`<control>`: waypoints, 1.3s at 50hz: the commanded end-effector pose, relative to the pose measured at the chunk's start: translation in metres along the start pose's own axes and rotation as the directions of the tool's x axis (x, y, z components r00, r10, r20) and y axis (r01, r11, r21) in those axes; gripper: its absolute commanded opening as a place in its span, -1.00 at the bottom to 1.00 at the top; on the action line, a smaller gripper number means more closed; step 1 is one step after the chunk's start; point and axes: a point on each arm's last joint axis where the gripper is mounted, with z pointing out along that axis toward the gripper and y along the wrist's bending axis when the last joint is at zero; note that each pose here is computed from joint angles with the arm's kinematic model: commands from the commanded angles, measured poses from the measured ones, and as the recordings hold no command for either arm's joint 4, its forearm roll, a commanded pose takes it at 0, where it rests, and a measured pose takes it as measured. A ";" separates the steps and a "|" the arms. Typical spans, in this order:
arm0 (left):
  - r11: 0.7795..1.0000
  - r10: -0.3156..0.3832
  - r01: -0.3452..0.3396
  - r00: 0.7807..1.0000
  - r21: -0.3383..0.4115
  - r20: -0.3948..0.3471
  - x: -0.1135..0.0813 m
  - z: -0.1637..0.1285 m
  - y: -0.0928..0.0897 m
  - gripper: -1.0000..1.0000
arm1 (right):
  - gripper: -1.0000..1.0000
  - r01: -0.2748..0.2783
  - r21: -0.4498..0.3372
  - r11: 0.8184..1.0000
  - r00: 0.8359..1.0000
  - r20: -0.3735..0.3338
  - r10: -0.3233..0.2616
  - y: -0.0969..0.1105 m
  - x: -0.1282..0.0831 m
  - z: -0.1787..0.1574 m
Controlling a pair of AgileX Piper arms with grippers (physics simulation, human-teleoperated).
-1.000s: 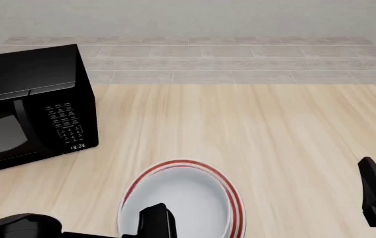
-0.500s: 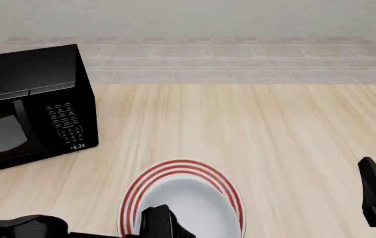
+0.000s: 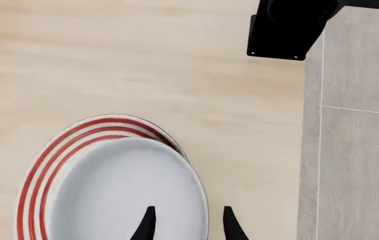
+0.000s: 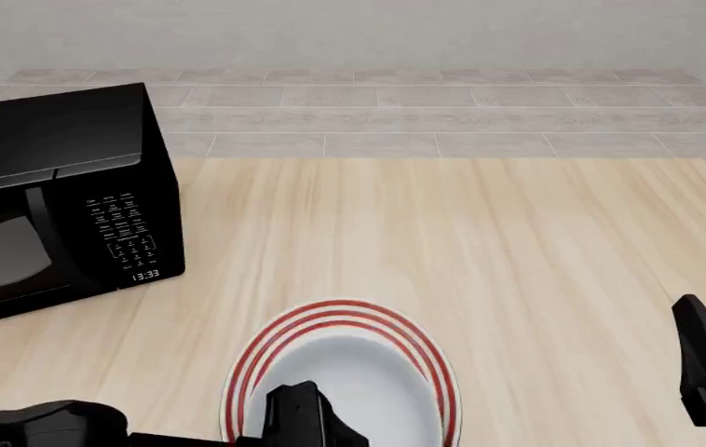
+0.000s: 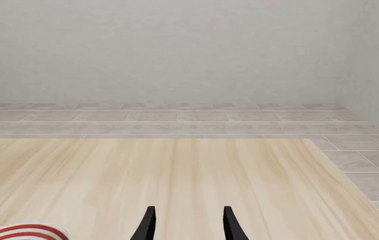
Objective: Pick up the white bowl and put it on the plate.
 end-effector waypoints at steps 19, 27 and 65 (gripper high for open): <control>1.000 0.003 -0.003 1.000 -0.013 0.010 -0.008 -0.016 0.005 1.00 | 1.00 0.000 0.000 1.000 1.000 0.000 0.000 0.000 0.000 0.000; 1.000 0.011 -0.010 1.000 -0.023 0.011 -0.008 -0.024 0.008 1.00 | 1.00 0.000 0.000 1.000 1.000 0.000 0.000 0.000 0.000 0.000; 0.993 0.023 -0.012 0.996 -0.118 0.086 0.005 -0.088 0.022 1.00 | 1.00 0.000 0.000 1.000 1.000 0.000 0.000 0.000 0.000 0.000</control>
